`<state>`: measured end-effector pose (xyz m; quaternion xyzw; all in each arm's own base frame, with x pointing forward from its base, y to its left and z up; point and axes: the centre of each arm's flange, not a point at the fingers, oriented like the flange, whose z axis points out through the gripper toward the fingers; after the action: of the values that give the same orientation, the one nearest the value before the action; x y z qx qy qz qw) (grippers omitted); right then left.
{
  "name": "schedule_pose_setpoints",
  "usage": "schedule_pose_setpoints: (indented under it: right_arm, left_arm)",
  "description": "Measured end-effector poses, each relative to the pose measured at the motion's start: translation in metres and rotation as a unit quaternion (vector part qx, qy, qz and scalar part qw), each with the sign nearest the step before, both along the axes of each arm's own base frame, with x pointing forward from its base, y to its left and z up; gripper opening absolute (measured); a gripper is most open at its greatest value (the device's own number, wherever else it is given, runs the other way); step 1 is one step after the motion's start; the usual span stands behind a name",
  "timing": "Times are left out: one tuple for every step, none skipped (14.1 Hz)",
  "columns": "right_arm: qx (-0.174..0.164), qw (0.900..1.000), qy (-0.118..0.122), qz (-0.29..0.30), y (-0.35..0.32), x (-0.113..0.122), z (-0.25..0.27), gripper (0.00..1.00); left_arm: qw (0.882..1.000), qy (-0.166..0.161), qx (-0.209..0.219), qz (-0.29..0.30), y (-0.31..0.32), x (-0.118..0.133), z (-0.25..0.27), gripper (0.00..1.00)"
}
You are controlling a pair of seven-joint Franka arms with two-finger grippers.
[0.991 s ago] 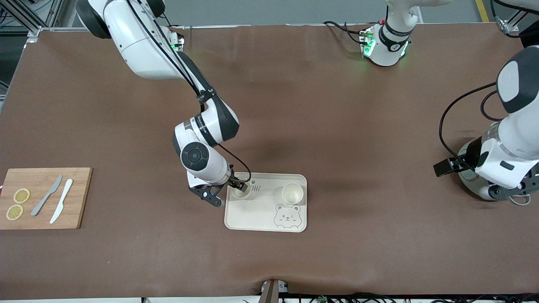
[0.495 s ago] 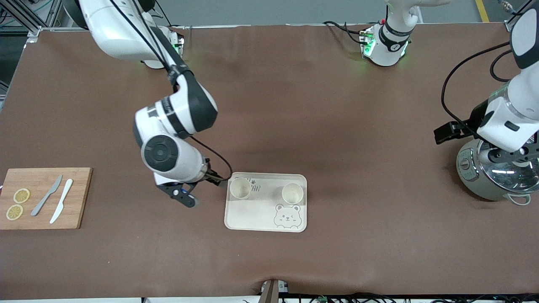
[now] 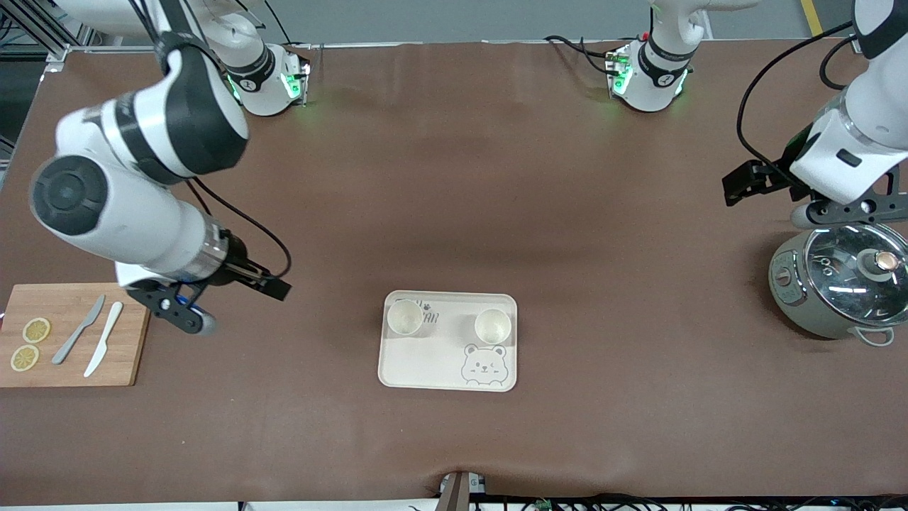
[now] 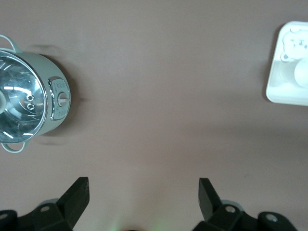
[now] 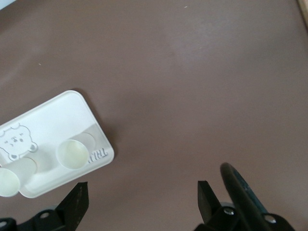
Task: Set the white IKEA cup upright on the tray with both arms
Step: 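Open the right gripper and withdraw it from the tray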
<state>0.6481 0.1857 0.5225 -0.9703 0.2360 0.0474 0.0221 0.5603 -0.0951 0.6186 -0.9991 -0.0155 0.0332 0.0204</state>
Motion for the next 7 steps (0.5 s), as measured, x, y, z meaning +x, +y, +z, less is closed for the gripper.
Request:
schedule_pose_setpoints:
  right_arm:
    - [0.000, 1.000, 0.001, 0.015, -0.015, -0.007, 0.005, 1.00]
    - [0.001, 0.999, 0.000, 0.035, -0.033, -0.013, 0.009, 1.00]
    - [0.003, 0.998, -0.002, 0.056, -0.052, -0.018, 0.014, 1.00]
    - [0.006, 0.997, -0.006, 0.077, -0.074, -0.023, 0.020, 1.00]
    - [0.009, 0.995, -0.010, 0.096, -0.098, -0.027, 0.026, 1.00]
    - [0.011, 0.993, -0.015, 0.116, -0.120, -0.032, 0.031, 1.00]
    - [0.013, 0.990, -0.020, 0.138, -0.140, -0.036, 0.037, 1.00]
  left_arm:
    - [1.000, 0.001, -0.001, -0.004, 0.002, -0.006, 0.001, 1.00]
    - [1.000, 0.001, -0.002, -0.005, 0.003, -0.011, 0.003, 1.00]
    - [1.000, 0.000, -0.002, -0.006, 0.003, -0.014, 0.005, 1.00]
    - [1.000, -0.002, -0.003, -0.007, 0.003, -0.017, 0.007, 1.00]
    - [1.000, -0.004, -0.004, -0.007, 0.002, -0.018, 0.008, 1.00]
    - [1.000, -0.005, -0.005, -0.006, 0.003, -0.017, 0.009, 1.00]
    - [1.000, -0.008, -0.007, -0.004, 0.005, -0.016, 0.009, 1.00]
